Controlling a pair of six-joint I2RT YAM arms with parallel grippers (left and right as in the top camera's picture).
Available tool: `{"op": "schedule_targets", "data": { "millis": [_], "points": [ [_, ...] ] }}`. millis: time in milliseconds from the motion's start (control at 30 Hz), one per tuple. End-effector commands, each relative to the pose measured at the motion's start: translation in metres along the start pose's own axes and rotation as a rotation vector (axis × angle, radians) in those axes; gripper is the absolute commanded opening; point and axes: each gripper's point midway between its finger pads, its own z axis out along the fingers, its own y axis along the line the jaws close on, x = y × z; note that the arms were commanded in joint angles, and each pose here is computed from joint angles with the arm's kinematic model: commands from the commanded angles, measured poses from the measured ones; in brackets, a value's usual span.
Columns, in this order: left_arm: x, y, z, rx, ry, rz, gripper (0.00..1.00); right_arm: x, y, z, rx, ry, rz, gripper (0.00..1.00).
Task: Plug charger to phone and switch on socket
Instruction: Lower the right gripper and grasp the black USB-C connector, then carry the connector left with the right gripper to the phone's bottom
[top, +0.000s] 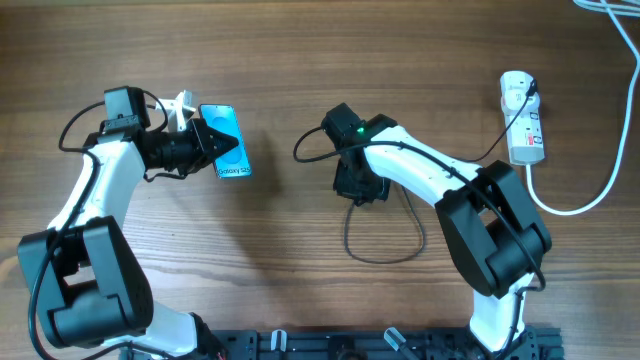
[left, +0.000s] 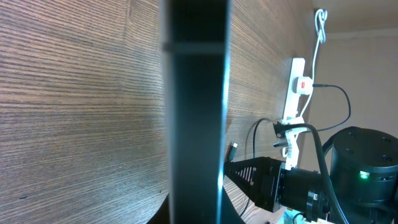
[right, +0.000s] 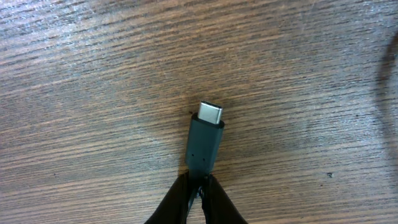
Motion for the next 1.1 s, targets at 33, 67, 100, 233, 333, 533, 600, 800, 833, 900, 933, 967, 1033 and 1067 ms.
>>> {"op": "schedule_targets", "data": {
  "millis": [33,67,100,233,333,533,600,800,833,900,933,967,1033,1067],
  "points": [
    [-0.001,-0.005,-0.002,0.021,-0.005,0.031,0.04,0.005,-0.003,0.017,0.029,0.032,0.000,0.04],
    [-0.001,-0.005,-0.002,0.021,-0.005,0.031,0.04,0.004,-0.003,0.017,0.029,0.028,-0.001,0.04],
    [-0.001,-0.005,-0.002,0.021,-0.005,0.031,0.04,0.003,-0.004,0.017,0.033,0.021,-0.003,0.04],
    [-0.001,-0.005,-0.002,0.022,-0.005,0.029,0.04,0.000,0.000,0.017,0.018,0.009,-0.101,0.04],
    [-0.001,-0.005,-0.002,0.022,-0.005,0.027,0.04,0.006,0.014,0.012,-0.064,0.042,-0.223,0.04],
    [-0.001,-0.005,-0.002,0.022,-0.005,0.029,0.04,0.017,0.059,-0.030,-0.344,0.017,-0.567,0.04],
    [-0.001,-0.006,-0.002,0.022,-0.005,0.029,0.04,0.035,0.084,-0.058,-0.539,0.020,-0.730,0.04],
    [0.000,-0.009,-0.002,0.041,-0.002,0.030,0.04,0.108,0.121,-0.142,-1.164,0.063,-1.164,0.04],
    [0.000,-0.009,-0.002,0.041,-0.002,0.030,0.04,0.115,0.122,-0.146,-1.206,0.064,-1.198,0.04],
    [0.000,-0.010,-0.002,0.046,-0.001,0.031,0.04,0.123,0.124,-0.143,-1.217,0.061,-1.235,0.04],
    [0.000,-0.013,-0.002,0.063,0.001,0.037,0.04,0.127,0.126,-0.138,-1.201,0.064,-1.241,0.04],
    [0.001,-0.015,-0.003,0.079,0.003,0.043,0.04,0.129,0.129,-0.135,-1.191,0.069,-1.236,0.04],
    [0.001,-0.019,-0.003,0.098,0.005,0.046,0.04,0.134,0.137,-0.130,-1.185,0.075,-1.213,0.04],
    [0.001,-0.020,-0.003,0.105,0.006,0.047,0.04,0.136,0.142,-0.128,-1.186,0.078,-1.196,0.04]
  ]
}}
